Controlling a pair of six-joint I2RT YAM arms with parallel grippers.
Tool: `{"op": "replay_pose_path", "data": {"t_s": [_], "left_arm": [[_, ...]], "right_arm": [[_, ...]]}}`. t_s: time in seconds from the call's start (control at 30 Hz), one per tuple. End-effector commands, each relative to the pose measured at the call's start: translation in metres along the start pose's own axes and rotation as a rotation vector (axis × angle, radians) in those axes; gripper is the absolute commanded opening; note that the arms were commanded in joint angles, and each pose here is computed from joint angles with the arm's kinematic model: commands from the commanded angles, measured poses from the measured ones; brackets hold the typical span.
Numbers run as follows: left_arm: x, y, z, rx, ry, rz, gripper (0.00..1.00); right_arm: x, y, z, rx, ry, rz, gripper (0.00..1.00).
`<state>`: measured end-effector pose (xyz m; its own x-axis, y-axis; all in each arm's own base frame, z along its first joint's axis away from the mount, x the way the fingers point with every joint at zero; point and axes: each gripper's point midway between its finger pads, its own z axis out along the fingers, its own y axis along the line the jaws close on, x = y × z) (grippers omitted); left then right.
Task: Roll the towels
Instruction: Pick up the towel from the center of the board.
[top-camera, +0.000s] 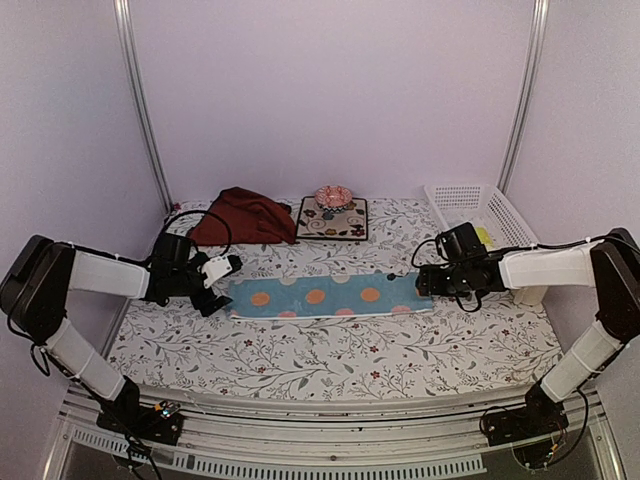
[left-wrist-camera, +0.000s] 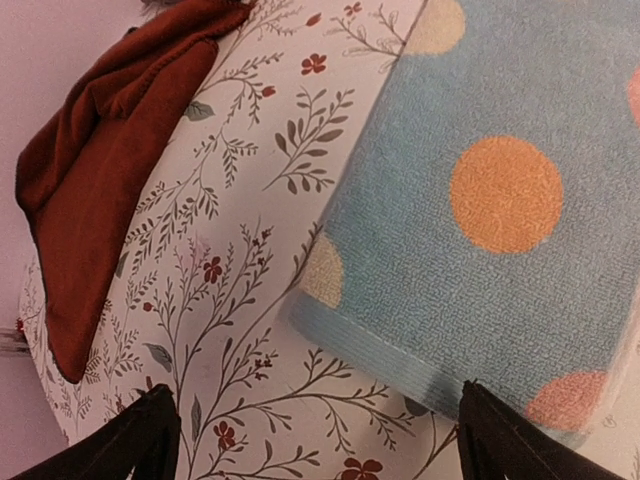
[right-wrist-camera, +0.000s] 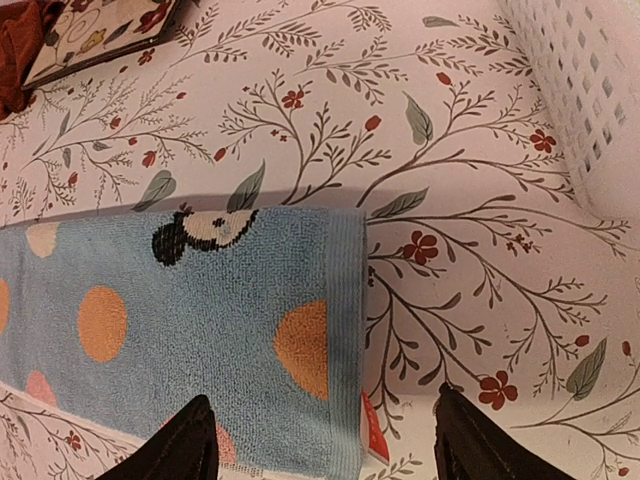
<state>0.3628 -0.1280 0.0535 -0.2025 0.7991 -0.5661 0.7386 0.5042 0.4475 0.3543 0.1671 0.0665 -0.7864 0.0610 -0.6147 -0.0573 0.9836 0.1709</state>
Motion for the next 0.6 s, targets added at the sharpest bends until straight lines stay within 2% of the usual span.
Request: {"op": "replay_pose_path", "data": {"t_s": [0.0, 0.23, 0.43, 0.57], "left_arm": [[0.009, 0.004, 0.010, -0.079, 0.053, 0.047, 0.97], [0.020, 0.012, 0.014, -0.133, 0.111, 0.069, 0.97], [0.000, 0.019, 0.008, -0.117, 0.051, 0.046, 0.97], [-0.012, 0.029, 0.007, -0.125, 0.026, 0.006, 0.97]], "right_arm": [[0.002, -0.001, 0.014, -0.018, -0.009, 0.082, 0.73], [0.011, -0.012, 0.031, -0.034, 0.032, 0.159, 0.68], [0.015, -0.012, 0.045, -0.056, 0.062, 0.199, 0.63], [0.014, -0.012, 0.051, -0.076, 0.075, 0.227, 0.55]]}}
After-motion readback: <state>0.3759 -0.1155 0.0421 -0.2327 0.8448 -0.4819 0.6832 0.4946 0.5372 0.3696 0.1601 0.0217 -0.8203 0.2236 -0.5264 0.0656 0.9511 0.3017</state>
